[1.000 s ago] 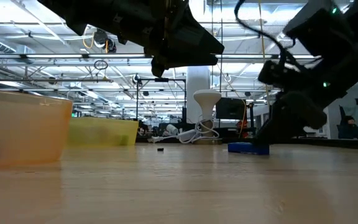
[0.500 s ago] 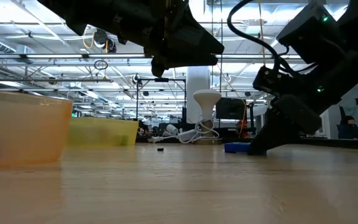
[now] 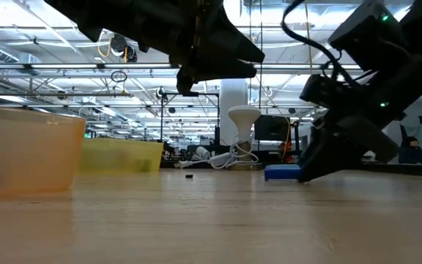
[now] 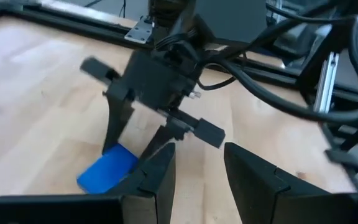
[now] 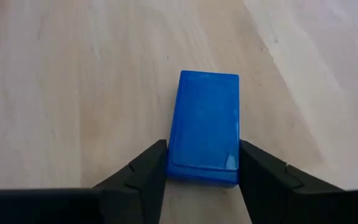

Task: Pick & Place Office items
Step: Put the blue digital timer into the orange bin

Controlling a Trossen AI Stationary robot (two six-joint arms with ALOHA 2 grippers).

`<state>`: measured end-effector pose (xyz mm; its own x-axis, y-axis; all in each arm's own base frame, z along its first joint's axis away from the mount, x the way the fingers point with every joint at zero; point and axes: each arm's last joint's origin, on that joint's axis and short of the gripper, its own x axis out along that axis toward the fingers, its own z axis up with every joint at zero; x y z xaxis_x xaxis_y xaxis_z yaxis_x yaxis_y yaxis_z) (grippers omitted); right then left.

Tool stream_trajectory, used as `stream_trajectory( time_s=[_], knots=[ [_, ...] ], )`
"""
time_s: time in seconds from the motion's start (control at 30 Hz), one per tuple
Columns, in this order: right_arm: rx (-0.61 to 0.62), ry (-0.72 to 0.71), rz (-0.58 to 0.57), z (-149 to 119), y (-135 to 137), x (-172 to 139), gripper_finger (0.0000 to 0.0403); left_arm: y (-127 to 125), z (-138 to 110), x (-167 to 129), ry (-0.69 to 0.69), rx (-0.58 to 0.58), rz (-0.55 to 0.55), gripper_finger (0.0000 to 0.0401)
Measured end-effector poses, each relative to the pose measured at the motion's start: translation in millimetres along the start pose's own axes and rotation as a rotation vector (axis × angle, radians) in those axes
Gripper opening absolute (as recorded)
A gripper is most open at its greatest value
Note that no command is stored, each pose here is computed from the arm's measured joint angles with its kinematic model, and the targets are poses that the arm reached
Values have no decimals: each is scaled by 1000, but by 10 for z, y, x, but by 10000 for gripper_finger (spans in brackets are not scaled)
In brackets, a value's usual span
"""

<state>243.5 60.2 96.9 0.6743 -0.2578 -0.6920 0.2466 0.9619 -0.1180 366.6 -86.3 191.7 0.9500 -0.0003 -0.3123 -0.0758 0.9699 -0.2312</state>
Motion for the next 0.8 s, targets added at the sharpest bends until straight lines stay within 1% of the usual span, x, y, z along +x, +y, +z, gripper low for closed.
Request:
stream_trajectory(
  time_s=[0.1,0.17,0.23,0.33,0.5,0.6,0.7,0.8],
  knots=[
    [-81,-24,13,57,-23,-108,164,7,20,3,-17,-86,-2,136],
    [-98,-73,21,139,-40,-191,164,15,58,6,-51,-150,-10,136],
    [-115,-134,16,242,-71,-307,159,22,91,8,-78,-215,-22,136],
    [-164,-183,-20,328,-133,-461,156,18,115,7,-94,-272,-43,136],
    [-232,-278,-61,444,-207,-737,162,9,126,5,-103,-302,-57,136],
    [-297,-321,-76,463,-193,-872,161,6,133,4,-108,-360,-65,138],
    [-367,-355,-99,456,-136,-975,156,-7,118,2,-92,-365,-74,154],
    [-434,-376,-138,432,-64,-1036,156,-17,121,-1,-100,-376,-71,187]
  ],
)
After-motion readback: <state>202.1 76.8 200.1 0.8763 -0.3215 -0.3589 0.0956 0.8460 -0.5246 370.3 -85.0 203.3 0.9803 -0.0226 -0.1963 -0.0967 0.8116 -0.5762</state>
